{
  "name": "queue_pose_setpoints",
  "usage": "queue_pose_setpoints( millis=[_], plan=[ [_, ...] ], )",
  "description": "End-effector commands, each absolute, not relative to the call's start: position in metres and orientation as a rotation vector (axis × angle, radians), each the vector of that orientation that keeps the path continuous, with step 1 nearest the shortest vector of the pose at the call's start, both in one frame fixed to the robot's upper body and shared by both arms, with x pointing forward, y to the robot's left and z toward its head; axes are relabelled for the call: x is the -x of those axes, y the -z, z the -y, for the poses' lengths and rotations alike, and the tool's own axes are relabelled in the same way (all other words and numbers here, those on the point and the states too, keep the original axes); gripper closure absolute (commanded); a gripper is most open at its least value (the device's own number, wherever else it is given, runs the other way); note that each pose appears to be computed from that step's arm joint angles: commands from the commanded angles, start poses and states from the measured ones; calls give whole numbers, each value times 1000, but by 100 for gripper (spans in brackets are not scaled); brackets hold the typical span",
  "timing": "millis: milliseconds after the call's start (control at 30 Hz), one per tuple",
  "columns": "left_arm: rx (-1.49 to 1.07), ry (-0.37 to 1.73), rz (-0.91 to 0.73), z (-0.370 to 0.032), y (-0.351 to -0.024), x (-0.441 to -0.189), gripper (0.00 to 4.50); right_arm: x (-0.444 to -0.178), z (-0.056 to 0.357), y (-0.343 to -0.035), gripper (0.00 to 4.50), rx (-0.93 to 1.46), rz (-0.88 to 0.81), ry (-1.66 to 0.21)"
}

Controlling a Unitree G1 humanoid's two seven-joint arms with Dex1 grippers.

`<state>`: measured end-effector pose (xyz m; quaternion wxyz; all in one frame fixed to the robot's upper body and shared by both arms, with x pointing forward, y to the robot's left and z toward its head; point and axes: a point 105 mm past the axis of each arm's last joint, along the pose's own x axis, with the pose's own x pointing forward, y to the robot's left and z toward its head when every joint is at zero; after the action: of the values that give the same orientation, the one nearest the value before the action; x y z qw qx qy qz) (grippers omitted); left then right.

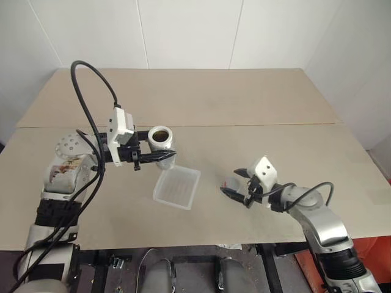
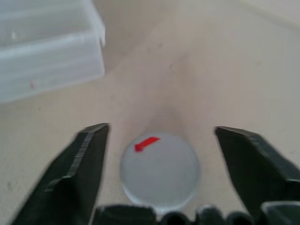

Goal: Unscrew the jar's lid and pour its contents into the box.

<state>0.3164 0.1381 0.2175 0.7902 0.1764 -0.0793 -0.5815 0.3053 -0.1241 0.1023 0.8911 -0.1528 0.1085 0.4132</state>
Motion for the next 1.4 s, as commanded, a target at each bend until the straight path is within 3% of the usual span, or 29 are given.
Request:
queue_pose_setpoints(
  millis=[33, 200, 333, 433, 533, 633, 767, 900, 1233, 1333, 1400],
  plan=[
    [-484, 1156, 249, -140, -233, -315, 246, -302, 126, -128, 4, 338, -176, -887],
    [-761, 936, 351, -144, -235, -331, 246, -290, 122, -169, 4, 297, -148, -982],
    [-1277, 693, 576, -139, -233, -345, 246, -263, 103, -195, 4, 269, -221, -1215],
    [-1649, 631, 814, -128, -233, -344, 246, -256, 97, -206, 4, 280, -237, -1312],
    [-1992, 463, 1178, -110, -238, -341, 246, -253, 94, -215, 4, 315, -230, -1375],
    [-2115, 414, 1411, -102, -225, -338, 246, -257, 91, -218, 4, 325, -218, -1382],
    [-2142, 421, 1600, -92, -207, -324, 246, -262, 88, -221, 4, 328, -196, -1371],
    [-2180, 442, 1641, -95, -190, -320, 246, -264, 87, -227, 4, 321, -159, -1358],
    [-2199, 355, 1639, -94, -197, -328, 246, -262, 87, -234, 4, 311, -108, -1351],
    [-2149, 354, 1534, -97, -199, -332, 246, -262, 87, -234, 4, 315, -102, -1354],
    [-2015, 368, 1346, -105, -202, -340, 246, -263, 86, -233, 4, 317, -91, -1347]
  ],
)
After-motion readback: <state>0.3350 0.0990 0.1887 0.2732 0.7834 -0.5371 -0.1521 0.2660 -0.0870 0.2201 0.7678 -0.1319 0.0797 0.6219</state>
